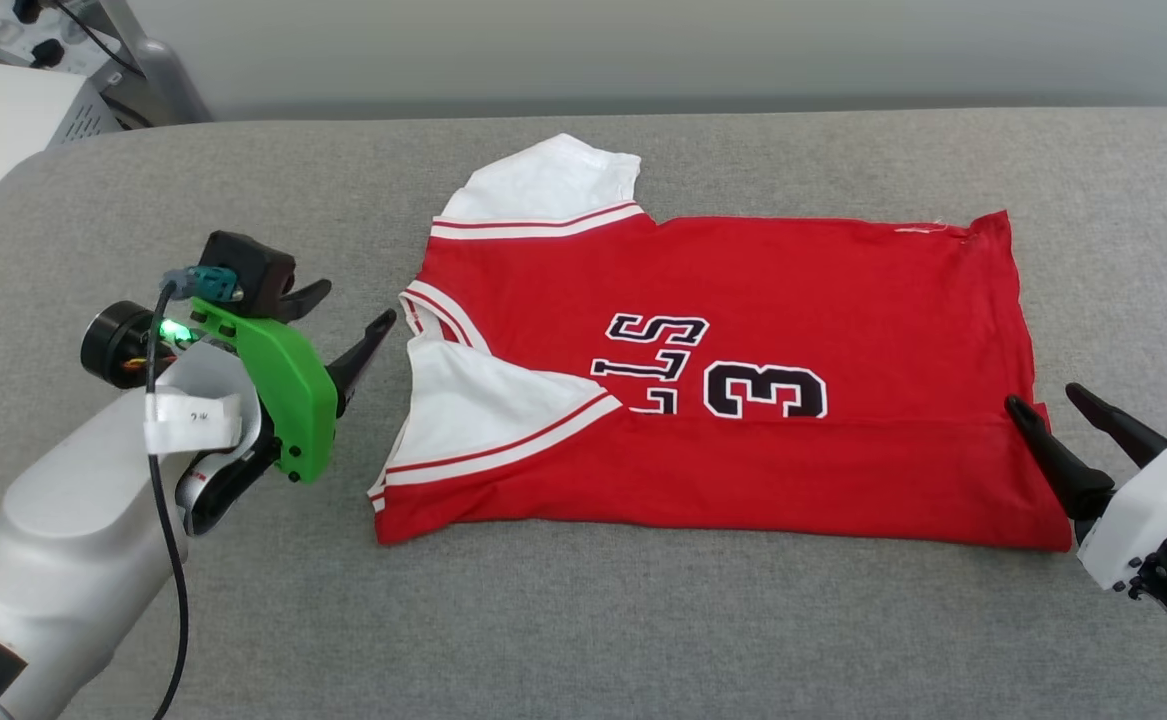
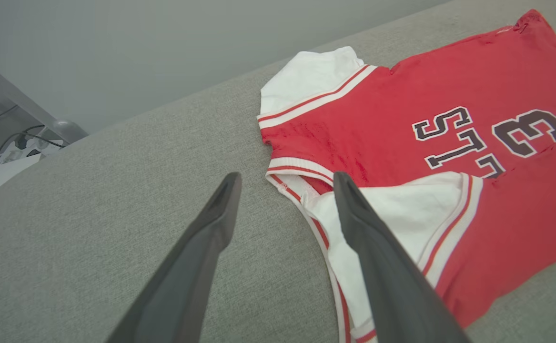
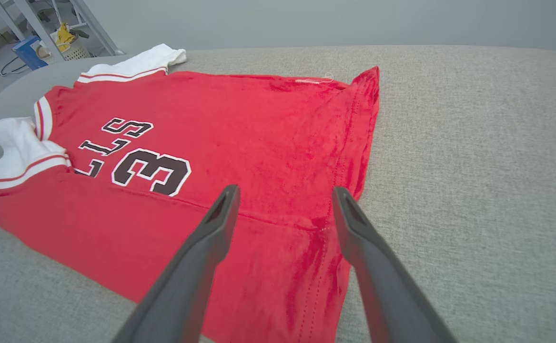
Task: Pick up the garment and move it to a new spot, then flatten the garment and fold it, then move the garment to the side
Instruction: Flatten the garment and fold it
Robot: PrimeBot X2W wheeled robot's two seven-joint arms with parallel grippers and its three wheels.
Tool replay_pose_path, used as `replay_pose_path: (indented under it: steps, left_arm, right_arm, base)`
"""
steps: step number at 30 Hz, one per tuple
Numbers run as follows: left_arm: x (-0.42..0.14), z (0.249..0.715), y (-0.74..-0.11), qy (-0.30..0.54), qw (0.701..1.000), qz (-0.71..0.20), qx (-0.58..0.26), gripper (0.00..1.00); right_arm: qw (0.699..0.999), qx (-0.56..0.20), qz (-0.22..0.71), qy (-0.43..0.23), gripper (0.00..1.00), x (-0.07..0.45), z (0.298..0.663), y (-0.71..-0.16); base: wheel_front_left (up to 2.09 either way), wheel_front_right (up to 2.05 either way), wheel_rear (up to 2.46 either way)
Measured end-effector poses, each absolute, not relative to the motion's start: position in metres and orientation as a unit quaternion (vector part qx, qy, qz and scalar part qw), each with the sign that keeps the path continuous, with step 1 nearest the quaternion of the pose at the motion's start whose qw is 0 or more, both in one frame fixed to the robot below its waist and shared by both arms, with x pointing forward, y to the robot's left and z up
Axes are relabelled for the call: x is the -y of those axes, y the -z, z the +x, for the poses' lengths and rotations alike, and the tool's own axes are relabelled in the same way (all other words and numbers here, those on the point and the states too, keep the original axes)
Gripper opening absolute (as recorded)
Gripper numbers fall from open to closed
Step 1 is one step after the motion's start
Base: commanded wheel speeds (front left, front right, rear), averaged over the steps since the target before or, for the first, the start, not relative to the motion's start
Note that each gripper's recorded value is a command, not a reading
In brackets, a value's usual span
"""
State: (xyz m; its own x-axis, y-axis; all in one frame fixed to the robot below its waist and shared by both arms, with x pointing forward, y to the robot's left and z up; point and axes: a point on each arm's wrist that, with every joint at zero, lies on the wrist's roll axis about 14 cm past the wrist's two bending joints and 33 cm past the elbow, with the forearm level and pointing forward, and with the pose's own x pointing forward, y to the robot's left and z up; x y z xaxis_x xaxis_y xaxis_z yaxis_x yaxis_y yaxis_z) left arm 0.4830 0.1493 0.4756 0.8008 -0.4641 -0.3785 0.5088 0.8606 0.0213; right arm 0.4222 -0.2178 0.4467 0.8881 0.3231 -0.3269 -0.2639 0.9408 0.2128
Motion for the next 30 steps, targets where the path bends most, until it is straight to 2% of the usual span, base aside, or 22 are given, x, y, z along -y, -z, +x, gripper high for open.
replay_pose_path:
  steps: [14,30]
  left_arm:
    - [-0.147,0.441,-0.448,0.274,0.876,0.044,-0.395,1.00]
    - [-0.142,0.404,-0.385,0.286,0.808,0.050,-0.513,1.00]
  right_arm:
    - [0.966,-0.188,0.090,-0.152,1.00,0.213,0.414,-0.449]
    - [0.964,-0.206,0.097,-0.136,1.00,0.219,0.415,-0.437]
  base:
    - [0.00,0.00,0.00]
    - [0.00,0.00,0.00]
